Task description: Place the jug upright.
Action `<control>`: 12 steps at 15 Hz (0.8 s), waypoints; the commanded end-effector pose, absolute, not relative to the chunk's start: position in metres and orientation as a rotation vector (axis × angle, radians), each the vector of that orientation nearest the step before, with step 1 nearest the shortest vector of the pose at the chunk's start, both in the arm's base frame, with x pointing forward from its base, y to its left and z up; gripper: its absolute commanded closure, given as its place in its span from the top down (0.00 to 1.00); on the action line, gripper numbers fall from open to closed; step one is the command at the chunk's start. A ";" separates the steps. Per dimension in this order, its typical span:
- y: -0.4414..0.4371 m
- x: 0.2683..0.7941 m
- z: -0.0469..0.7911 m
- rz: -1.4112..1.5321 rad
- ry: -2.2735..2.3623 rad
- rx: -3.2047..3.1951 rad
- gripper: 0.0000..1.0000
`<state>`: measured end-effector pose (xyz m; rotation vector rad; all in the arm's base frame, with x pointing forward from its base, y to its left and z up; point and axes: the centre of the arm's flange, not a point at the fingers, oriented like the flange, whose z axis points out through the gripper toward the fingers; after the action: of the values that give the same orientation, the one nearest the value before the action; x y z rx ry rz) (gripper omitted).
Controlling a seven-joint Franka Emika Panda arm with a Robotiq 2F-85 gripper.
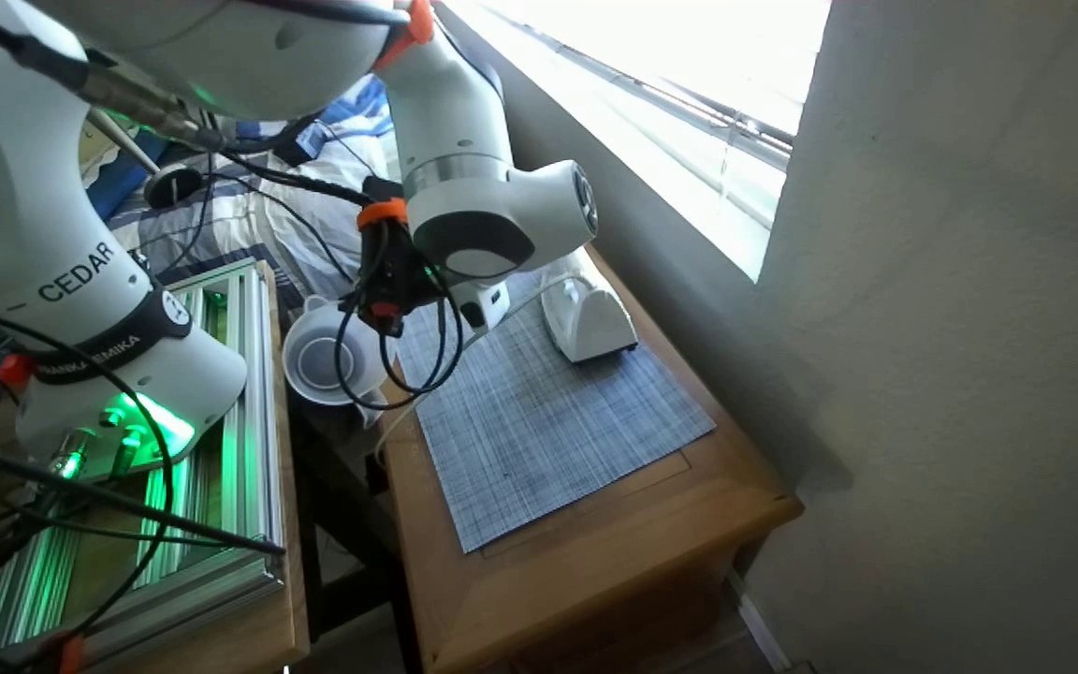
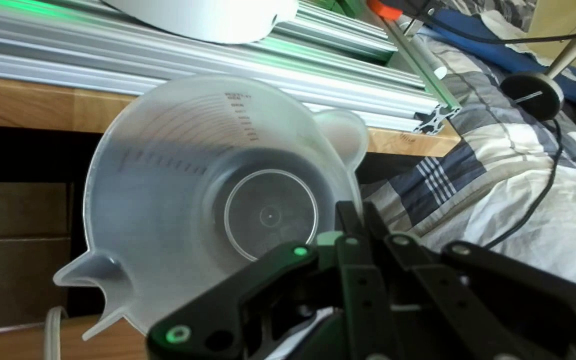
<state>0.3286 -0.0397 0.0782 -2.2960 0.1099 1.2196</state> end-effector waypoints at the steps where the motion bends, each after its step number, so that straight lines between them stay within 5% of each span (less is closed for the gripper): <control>1: -0.046 0.340 0.115 1.183 0.098 -2.316 0.01; 12: -0.003 0.371 0.183 0.862 0.149 -2.708 0.01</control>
<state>0.3776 -0.0160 0.1664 -2.5809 0.0922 0.9411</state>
